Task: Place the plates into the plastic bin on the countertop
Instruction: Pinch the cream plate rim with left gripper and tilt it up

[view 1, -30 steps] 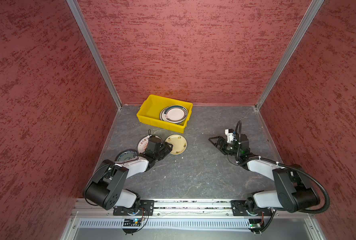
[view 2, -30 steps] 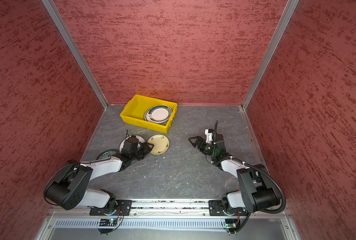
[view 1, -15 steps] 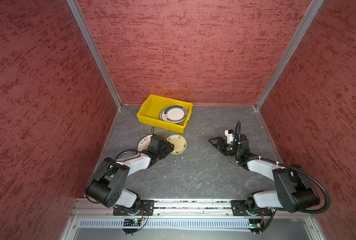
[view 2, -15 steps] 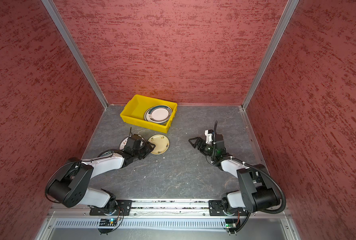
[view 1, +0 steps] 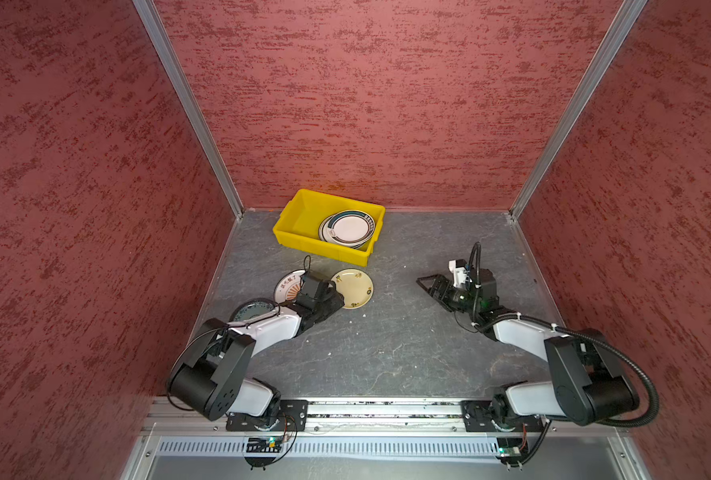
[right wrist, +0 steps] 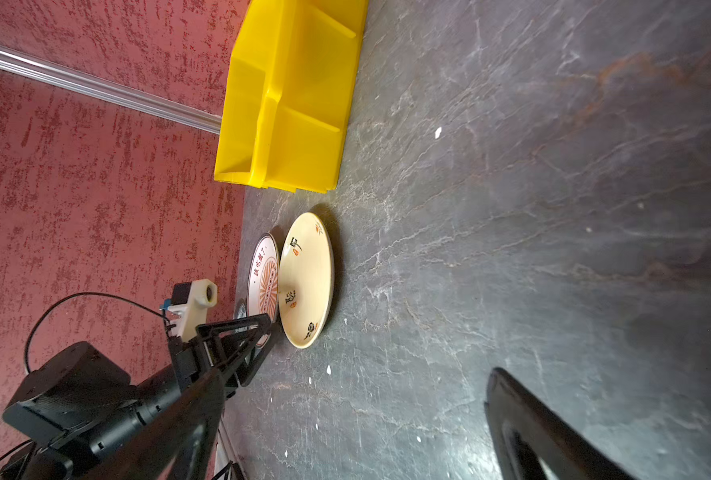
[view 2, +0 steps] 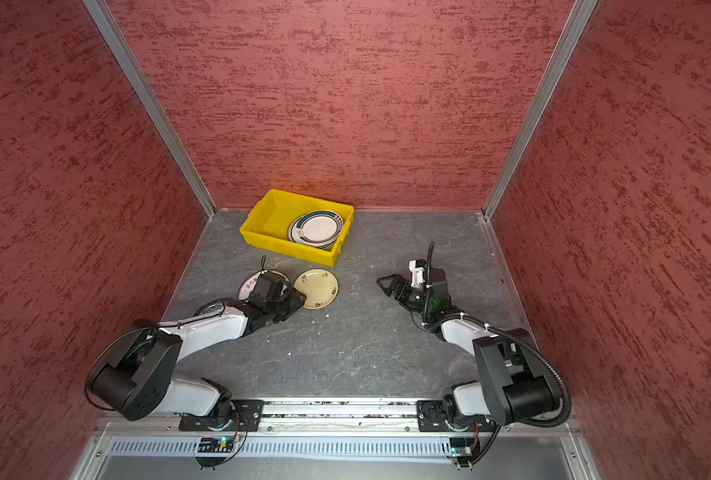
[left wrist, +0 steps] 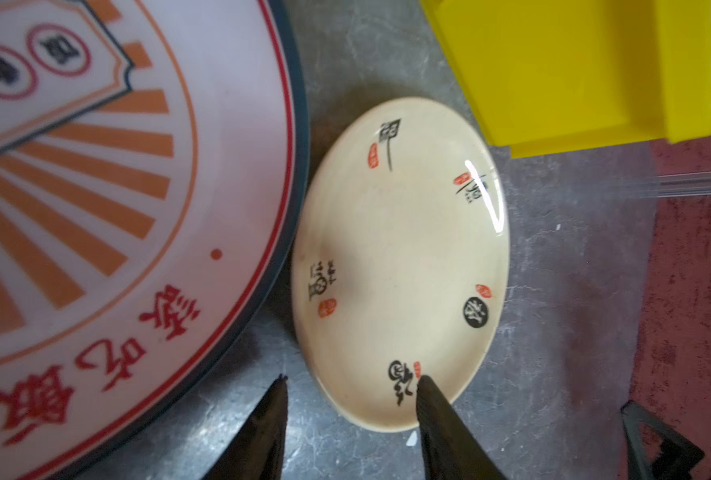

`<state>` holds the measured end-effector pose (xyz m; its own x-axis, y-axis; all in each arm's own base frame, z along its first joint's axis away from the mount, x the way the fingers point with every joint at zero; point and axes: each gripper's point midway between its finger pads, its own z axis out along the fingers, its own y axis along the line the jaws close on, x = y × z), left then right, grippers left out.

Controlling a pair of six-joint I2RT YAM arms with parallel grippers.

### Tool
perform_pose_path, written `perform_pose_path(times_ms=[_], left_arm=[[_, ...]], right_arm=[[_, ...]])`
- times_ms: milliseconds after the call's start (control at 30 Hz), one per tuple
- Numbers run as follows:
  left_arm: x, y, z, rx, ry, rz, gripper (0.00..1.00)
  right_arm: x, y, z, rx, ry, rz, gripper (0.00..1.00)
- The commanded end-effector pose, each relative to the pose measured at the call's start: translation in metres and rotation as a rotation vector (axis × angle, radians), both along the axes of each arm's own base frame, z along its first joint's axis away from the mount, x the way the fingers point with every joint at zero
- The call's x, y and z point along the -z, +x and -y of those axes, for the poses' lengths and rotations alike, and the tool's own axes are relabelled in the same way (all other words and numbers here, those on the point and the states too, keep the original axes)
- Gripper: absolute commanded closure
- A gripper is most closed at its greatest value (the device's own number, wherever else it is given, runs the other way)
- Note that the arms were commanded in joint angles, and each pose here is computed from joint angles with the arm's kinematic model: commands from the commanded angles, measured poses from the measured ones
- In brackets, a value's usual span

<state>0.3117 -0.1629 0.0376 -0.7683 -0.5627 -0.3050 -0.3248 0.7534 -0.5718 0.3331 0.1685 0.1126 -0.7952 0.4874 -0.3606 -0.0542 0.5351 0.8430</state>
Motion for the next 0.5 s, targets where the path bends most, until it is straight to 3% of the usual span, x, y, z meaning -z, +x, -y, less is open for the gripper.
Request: perform_pose_path(times_ms=[0,467], left_arm=[[0.003,0.006,0.006,0.001,-0.026,-0.003,0.53],[0.034,0.019,0.008,-0.056,-0.109,-0.049,0.74]], right_arm=[[-0.007,0.002,0.002,0.008,-0.016,0.033,0.01],[-0.009,0.002,0.003,0.012,-0.015,0.032,0.01]])
